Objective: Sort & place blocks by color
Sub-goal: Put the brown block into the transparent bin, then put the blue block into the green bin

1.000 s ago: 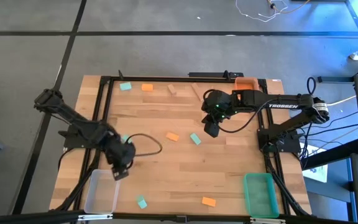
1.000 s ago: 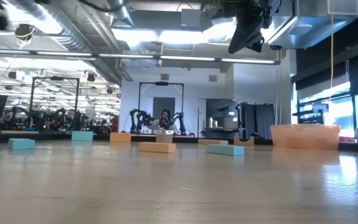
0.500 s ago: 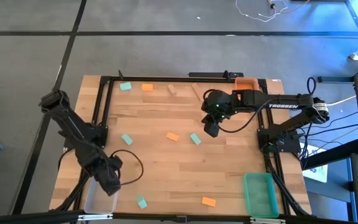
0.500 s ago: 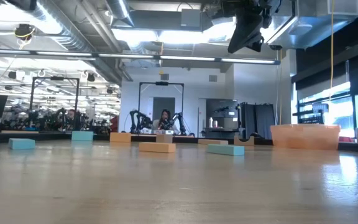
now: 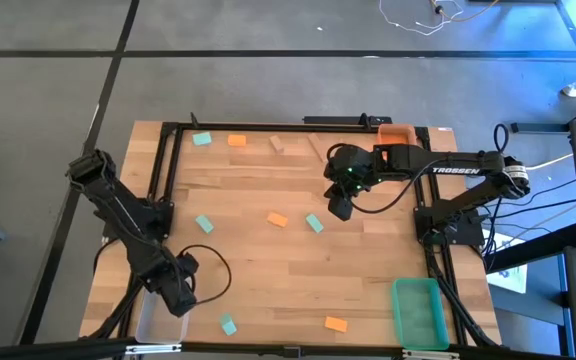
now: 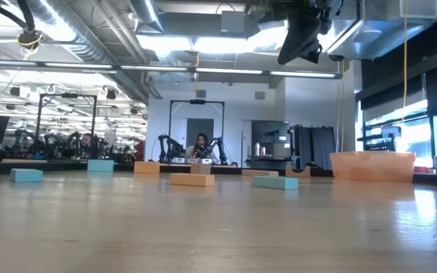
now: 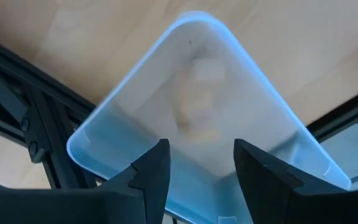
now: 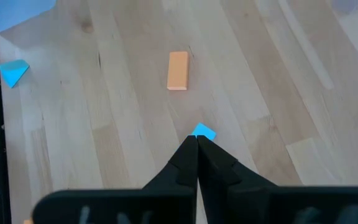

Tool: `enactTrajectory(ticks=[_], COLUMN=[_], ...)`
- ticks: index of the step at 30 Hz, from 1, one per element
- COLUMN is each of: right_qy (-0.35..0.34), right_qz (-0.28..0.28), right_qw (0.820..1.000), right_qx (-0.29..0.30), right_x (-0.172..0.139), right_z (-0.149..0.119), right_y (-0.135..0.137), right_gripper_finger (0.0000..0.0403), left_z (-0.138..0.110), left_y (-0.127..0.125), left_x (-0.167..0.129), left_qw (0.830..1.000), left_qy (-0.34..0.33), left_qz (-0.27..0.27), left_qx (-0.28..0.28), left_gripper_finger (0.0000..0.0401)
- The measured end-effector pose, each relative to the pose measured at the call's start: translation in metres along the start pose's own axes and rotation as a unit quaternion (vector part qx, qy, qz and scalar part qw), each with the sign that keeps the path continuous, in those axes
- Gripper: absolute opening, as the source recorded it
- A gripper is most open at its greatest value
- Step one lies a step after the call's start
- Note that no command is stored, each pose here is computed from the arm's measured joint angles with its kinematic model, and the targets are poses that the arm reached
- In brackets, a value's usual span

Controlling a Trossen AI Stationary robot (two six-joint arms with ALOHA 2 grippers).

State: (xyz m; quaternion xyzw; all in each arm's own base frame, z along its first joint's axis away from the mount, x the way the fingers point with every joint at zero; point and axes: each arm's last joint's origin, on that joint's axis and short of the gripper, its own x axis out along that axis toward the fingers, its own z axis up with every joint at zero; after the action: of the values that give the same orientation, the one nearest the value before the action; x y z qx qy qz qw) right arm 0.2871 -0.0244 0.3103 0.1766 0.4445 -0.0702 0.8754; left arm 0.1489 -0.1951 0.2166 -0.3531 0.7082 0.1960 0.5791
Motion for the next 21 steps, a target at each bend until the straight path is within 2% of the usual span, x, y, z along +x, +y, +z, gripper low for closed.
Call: enactTrajectory(ticks=[7, 11, 21], right_qy=[-0.014, -0.036, -0.073], right_qz=[0.004, 0.011, 0.023], right_qw=[1.0, 0.999, 0.997], right_qx=[-0.001, -0.003, -0.006], right_x=[0.0, 0.0, -0.001], right_z=[0.003, 0.007, 0.014], right_y=[0.001, 0.002, 0.005], right_gripper_finger=[0.0006, 0.0006, 0.0006], left_z=[0.003, 0.005, 0.032], left_y=[0.0, 0.003, 0.014], left_x=[0.0, -0.01, -0.044], left_qw=[0.999, 0.995, 0.97], left_qy=[-0.045, -0.093, -0.216], left_qz=[-0.007, -0.029, -0.095], left_qx=[0.0, -0.003, -0.049], left_gripper_finger=[0.0167, 0.0167, 0.0168])
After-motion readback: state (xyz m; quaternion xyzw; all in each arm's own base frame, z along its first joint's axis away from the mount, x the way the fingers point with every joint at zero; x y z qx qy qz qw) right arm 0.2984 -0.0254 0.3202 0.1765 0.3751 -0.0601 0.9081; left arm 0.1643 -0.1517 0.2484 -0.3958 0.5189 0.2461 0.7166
